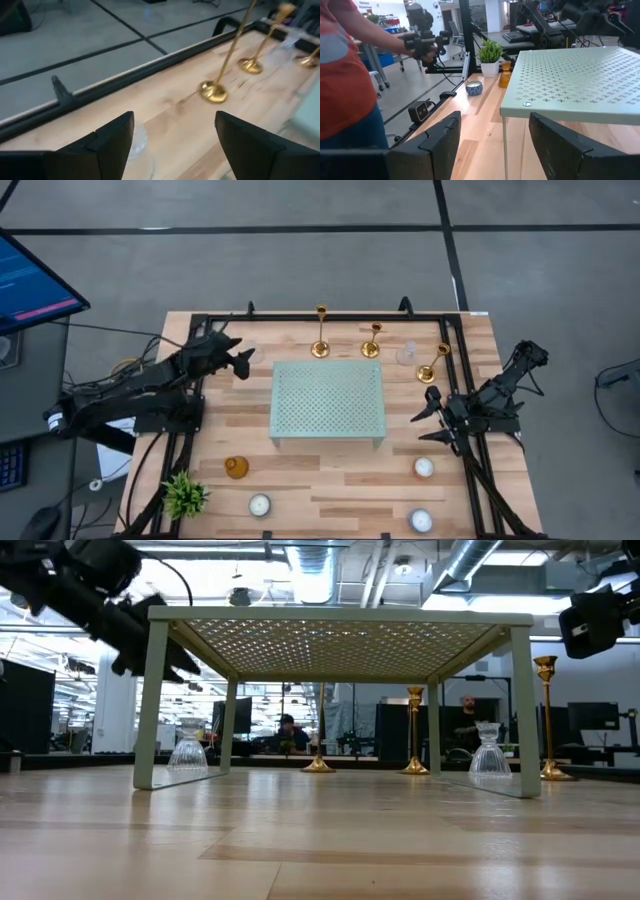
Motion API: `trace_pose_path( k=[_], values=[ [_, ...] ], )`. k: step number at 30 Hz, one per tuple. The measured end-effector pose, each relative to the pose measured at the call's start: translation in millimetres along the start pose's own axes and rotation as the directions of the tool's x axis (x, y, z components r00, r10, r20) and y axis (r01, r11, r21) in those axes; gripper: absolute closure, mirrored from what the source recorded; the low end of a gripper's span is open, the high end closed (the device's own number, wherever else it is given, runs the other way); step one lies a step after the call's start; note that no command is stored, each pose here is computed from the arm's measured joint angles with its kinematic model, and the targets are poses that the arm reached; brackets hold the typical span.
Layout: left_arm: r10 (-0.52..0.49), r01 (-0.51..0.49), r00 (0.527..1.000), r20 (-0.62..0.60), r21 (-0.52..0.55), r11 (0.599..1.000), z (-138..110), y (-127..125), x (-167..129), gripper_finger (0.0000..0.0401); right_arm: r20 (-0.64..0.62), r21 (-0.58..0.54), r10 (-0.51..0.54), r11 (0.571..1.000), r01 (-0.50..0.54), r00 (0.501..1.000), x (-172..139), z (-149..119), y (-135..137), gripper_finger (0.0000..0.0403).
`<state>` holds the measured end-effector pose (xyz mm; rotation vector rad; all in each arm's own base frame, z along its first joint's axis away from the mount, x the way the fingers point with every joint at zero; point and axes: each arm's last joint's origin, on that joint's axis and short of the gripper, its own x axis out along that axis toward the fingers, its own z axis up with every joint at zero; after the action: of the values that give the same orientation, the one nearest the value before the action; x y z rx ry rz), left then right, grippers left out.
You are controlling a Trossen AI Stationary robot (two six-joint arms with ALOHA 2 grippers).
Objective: Pick & Place candle stick holders
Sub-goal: Put the left transparent glass candle holder on the shelf
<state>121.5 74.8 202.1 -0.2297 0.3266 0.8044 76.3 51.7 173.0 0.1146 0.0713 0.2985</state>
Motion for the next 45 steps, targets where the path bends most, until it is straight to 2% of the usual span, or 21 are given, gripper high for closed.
trace_pose_path(
  k=[9,25,29,32,35,45],
  values=[
    [0.022,-0.021,1.0,0.02,-0.028,0.999,-34.8,4.9,9.7,0.0121,0.001,0.062,-0.007,0.998,0.007,1.0,0.0,0.0,-0.2,0.0177],
    [0.079,-0.078,0.996,0.048,-0.022,0.997,-68.4,12.3,13.6,0.012,0.012,0.065,-0.073,0.995,0.072,0.997,0.0,0.3,-2.1,0.0177],
    [0.085,-0.084,0.995,0.052,-0.02,0.996,-69.5,12.7,13.7,0.012,0.014,0.065,-0.084,0.994,0.083,0.996,-0.1,0.4,-2.5,0.0177],
    [0.129,-0.131,0.99,0.062,0.02,0.991,-69.1,14.2,13.6,0.012,0.014,0.065,-0.084,0.994,0.083,0.996,-0.1,0.4,-2.5,0.0177],
    [0.147,-0.148,0.987,0.065,0.01,0.989,-68.4,16.4,14.0,0.012,0.014,0.065,-0.084,0.994,0.083,0.996,-0.1,0.4,-2.5,0.0177],
    [0.092,-0.087,0.993,0.074,-0.075,0.993,-66.7,14.3,18.1,0.012,0.014,0.065,-0.084,0.994,0.083,0.996,-0.1,0.4,-2.4,0.0177]
  ],
)
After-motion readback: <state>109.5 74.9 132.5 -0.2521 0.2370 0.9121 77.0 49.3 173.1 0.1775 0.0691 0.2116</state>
